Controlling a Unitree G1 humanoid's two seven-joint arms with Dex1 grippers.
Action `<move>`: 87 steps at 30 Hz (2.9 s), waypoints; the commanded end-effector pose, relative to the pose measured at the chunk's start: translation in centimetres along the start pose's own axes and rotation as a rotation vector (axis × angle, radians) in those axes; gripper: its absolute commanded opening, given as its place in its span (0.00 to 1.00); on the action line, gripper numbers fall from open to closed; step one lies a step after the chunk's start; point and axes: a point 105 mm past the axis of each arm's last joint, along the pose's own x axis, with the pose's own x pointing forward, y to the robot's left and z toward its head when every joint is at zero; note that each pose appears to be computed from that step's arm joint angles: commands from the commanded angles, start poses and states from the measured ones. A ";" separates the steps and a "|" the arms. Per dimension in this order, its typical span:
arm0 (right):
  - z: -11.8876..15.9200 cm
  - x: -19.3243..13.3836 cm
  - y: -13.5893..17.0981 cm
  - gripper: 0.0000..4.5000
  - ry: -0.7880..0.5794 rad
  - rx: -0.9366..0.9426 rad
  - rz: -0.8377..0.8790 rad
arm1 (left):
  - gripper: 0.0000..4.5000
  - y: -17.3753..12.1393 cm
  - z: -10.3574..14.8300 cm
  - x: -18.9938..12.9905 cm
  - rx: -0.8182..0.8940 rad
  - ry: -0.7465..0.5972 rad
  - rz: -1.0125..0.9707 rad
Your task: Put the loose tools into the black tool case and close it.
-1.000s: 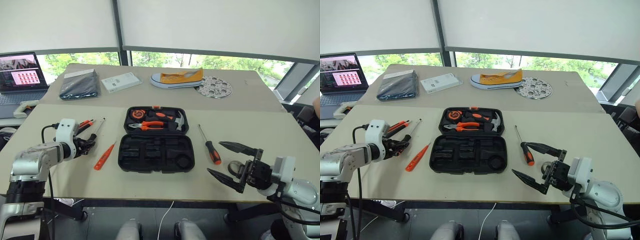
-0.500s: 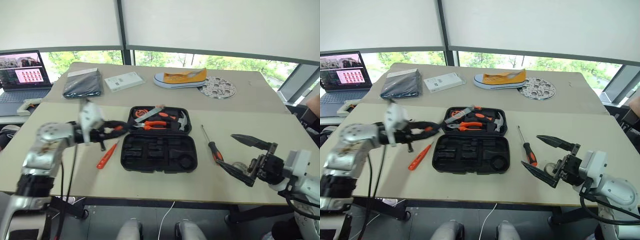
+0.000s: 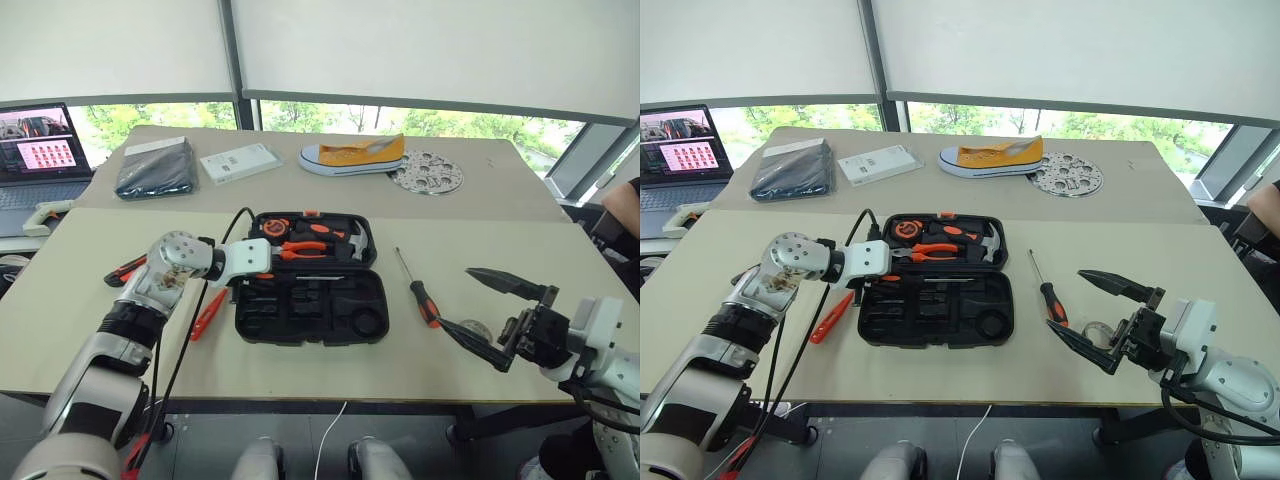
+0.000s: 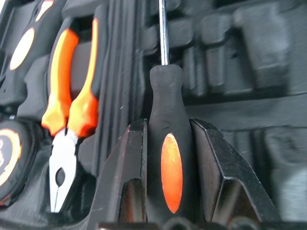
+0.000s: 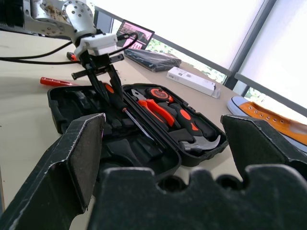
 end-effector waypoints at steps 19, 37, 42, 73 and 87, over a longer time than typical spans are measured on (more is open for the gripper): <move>0.2 -1.0 0.4 1.00 0.019 0.005 0.000 | 0.99 2.5 5.0 -2.2 -0.302 -0.359 0.156; 0.0 -1.0 0.8 1.00 0.034 0.021 -0.016 | 0.00 -1.6 0.8 3.4 -0.439 -0.151 0.083; -0.2 -1.4 1.1 1.00 0.046 0.026 -0.036 | 0.00 -2.3 0.2 3.9 -0.451 -0.104 0.068; -6.6 -2.5 -1.6 1.00 0.629 0.261 -0.356 | 1.00 -9.7 1.6 -10.2 -0.348 -0.727 0.048; -11.0 3.7 -4.0 1.00 0.894 0.397 -0.349 | 1.00 -9.0 2.9 -10.0 -0.335 -0.735 0.086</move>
